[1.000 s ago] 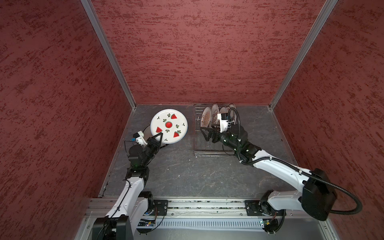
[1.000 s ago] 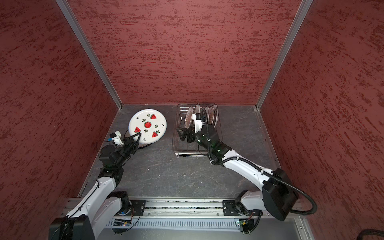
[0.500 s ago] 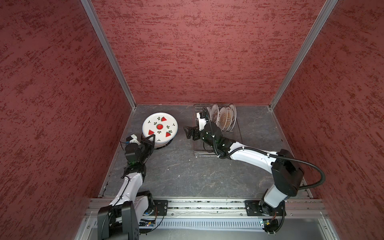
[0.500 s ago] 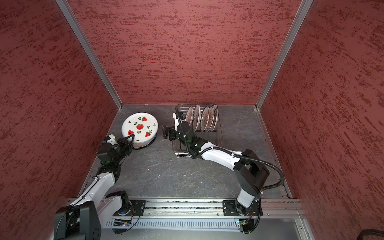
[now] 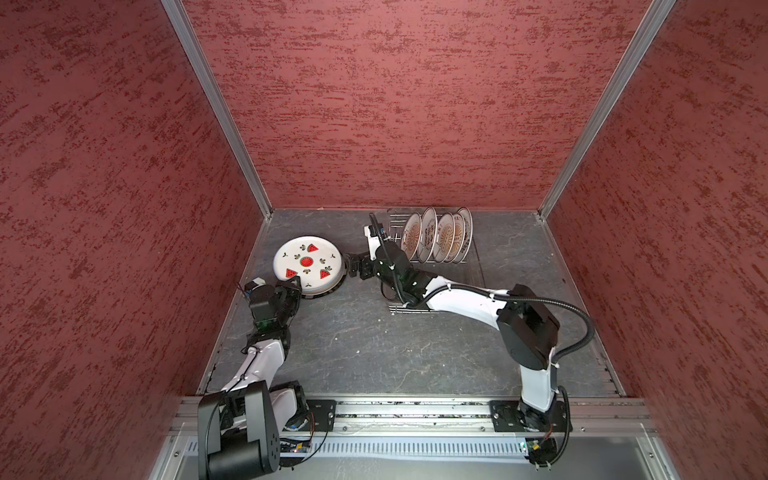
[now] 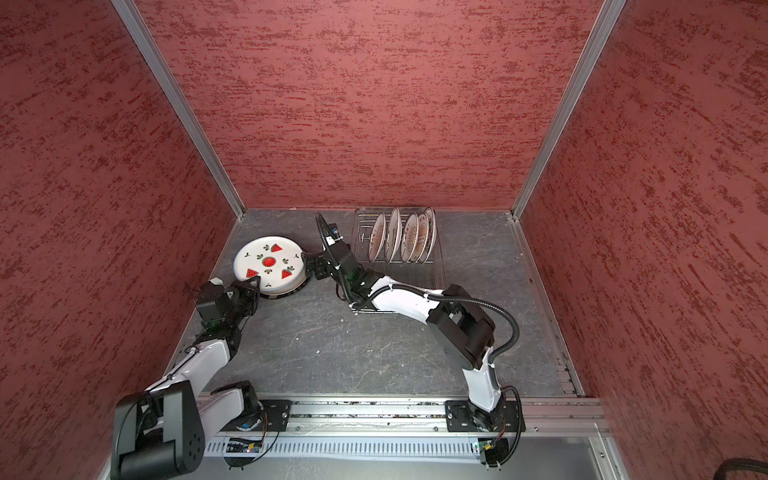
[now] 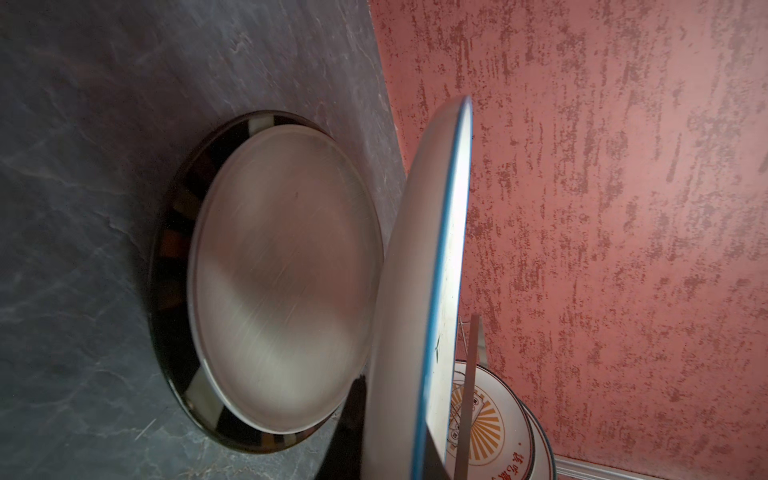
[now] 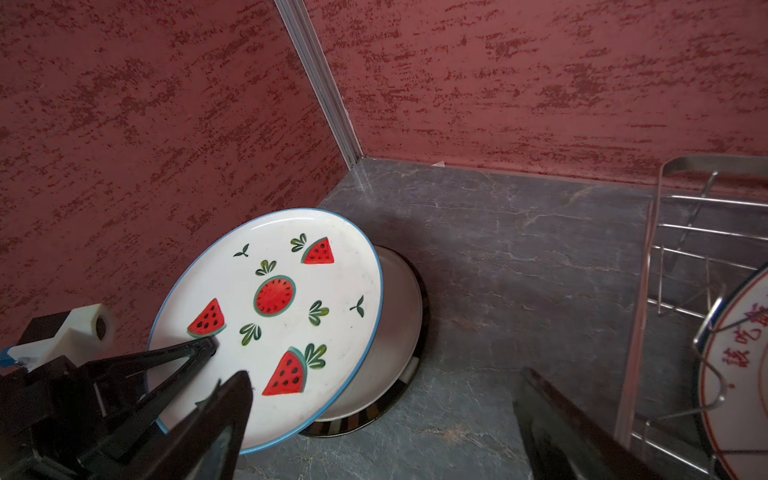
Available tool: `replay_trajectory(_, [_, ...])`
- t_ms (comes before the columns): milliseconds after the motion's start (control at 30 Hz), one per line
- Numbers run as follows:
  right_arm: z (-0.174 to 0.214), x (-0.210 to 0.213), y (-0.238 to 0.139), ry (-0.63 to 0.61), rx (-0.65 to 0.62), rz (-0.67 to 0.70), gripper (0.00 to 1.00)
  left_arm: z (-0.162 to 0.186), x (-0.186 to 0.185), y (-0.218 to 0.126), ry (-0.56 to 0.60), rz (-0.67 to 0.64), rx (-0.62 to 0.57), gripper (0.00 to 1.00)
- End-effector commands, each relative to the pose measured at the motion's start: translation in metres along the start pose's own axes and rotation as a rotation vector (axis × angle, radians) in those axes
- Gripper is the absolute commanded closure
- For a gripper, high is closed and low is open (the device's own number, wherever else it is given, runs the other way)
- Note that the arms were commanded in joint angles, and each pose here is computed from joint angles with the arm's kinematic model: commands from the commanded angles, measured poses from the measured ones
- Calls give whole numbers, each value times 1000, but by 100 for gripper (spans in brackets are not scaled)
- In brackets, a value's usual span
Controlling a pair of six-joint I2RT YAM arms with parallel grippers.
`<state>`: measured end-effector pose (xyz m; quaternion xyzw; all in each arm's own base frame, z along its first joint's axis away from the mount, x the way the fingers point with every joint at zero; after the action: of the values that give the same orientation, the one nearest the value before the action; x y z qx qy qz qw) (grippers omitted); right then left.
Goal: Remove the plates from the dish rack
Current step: 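Lower the watermelon plate onto the stacked plates with the left gripper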
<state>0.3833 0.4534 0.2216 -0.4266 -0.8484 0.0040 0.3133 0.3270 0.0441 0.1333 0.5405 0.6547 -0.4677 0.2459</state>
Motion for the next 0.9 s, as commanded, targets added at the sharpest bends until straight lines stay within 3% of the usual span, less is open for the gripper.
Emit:
replay_trajectory(0, [0, 16, 6, -18, 13, -33, 2, -34, -38, -2, 65, 102, -122, 100])
replay_trajectory(867, [24, 15, 31, -60, 79, -33, 2, -23, -14, 38, 68, -6, -28, 100])
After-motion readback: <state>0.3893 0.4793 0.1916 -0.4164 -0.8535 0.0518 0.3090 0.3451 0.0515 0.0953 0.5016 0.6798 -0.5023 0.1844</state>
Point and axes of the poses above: each gripper's point midway between its finger pads, its own y axis out along the fingers, its own x axis along the line the jaws close on, z = x × y, the point moved 1 cm from there along -y, back along the fingers, and after that the axes turned 13 degrees about y, right-handed, at the moved point
